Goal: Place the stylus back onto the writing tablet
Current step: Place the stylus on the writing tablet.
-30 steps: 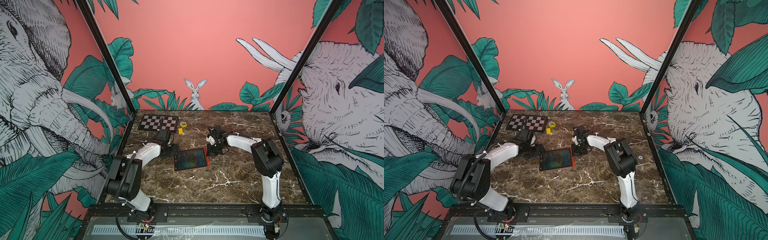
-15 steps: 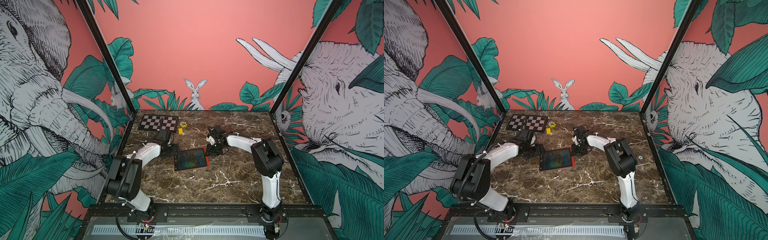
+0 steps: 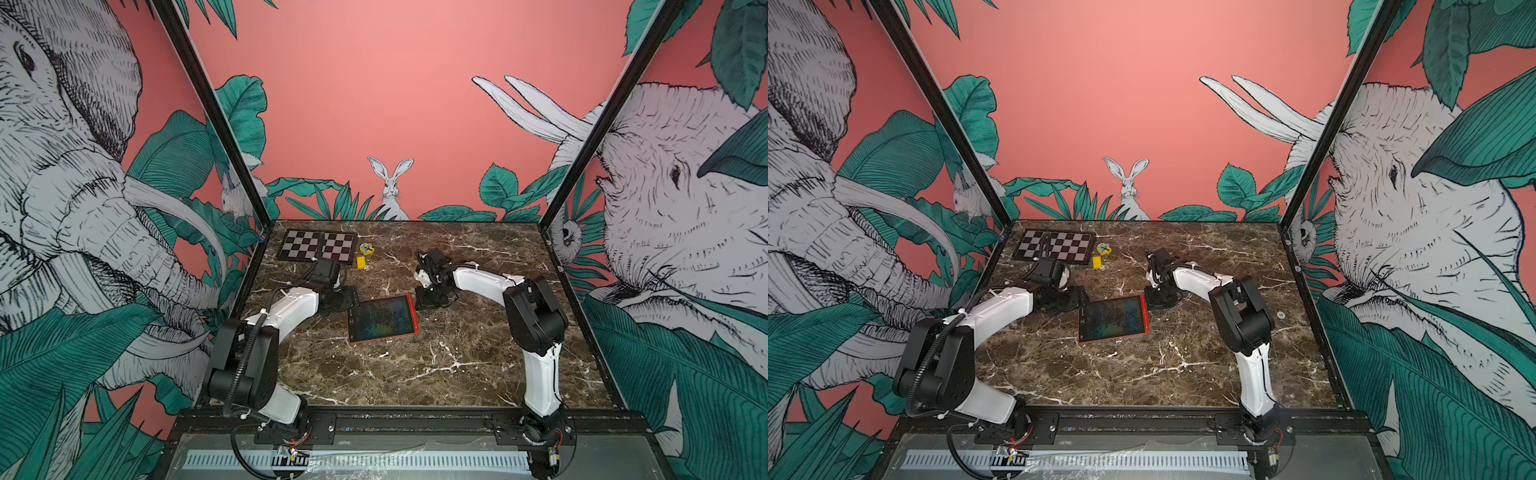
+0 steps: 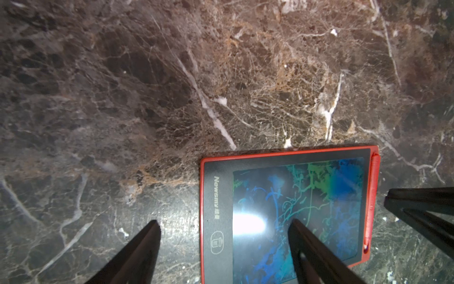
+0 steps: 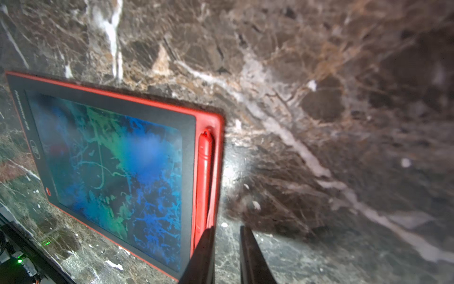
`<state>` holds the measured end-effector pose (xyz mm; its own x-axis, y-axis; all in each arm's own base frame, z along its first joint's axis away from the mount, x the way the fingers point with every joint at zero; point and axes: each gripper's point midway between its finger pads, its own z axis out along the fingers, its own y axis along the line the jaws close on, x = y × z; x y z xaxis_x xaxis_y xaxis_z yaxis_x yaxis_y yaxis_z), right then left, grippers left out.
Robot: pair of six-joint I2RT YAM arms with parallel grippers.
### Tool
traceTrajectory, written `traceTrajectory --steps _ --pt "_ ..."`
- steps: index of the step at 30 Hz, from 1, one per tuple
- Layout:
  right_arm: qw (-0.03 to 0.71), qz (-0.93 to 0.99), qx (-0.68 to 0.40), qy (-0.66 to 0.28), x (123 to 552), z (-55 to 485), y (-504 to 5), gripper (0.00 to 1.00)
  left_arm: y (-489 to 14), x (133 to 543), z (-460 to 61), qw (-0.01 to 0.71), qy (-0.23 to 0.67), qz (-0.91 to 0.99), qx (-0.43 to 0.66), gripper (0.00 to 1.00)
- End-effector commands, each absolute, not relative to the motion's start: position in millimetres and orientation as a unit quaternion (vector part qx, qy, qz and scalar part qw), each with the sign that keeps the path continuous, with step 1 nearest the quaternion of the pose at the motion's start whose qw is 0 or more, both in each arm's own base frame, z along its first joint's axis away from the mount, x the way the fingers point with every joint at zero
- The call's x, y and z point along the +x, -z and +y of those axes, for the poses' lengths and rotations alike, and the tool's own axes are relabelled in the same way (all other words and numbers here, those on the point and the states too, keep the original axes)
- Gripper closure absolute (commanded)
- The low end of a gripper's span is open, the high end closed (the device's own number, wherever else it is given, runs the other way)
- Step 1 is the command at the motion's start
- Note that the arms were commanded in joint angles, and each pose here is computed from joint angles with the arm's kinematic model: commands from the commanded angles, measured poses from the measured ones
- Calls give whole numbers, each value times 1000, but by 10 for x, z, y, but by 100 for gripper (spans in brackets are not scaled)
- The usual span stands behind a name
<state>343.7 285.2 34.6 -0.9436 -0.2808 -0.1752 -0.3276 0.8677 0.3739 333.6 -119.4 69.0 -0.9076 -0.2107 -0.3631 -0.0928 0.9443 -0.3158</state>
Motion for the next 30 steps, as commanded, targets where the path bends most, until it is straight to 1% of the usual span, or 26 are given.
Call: traceTrajectory --steps 1,10,19,30 --pt "57 966 -170 -188 3436 2830 -375 81 -741 3298 -1170 210 142 964 -78 16" --pt "53 963 -173 -199 3444 2885 -378 91 -744 3312 -1184 210 145 964 -79 16" --pt "53 960 -185 -204 3457 2976 -402 99 -750 3329 -1192 210 147 963 -79 16" --pt "44 962 -205 -177 3416 3021 -324 100 -752 3333 -1192 210 146 963 -79 16"
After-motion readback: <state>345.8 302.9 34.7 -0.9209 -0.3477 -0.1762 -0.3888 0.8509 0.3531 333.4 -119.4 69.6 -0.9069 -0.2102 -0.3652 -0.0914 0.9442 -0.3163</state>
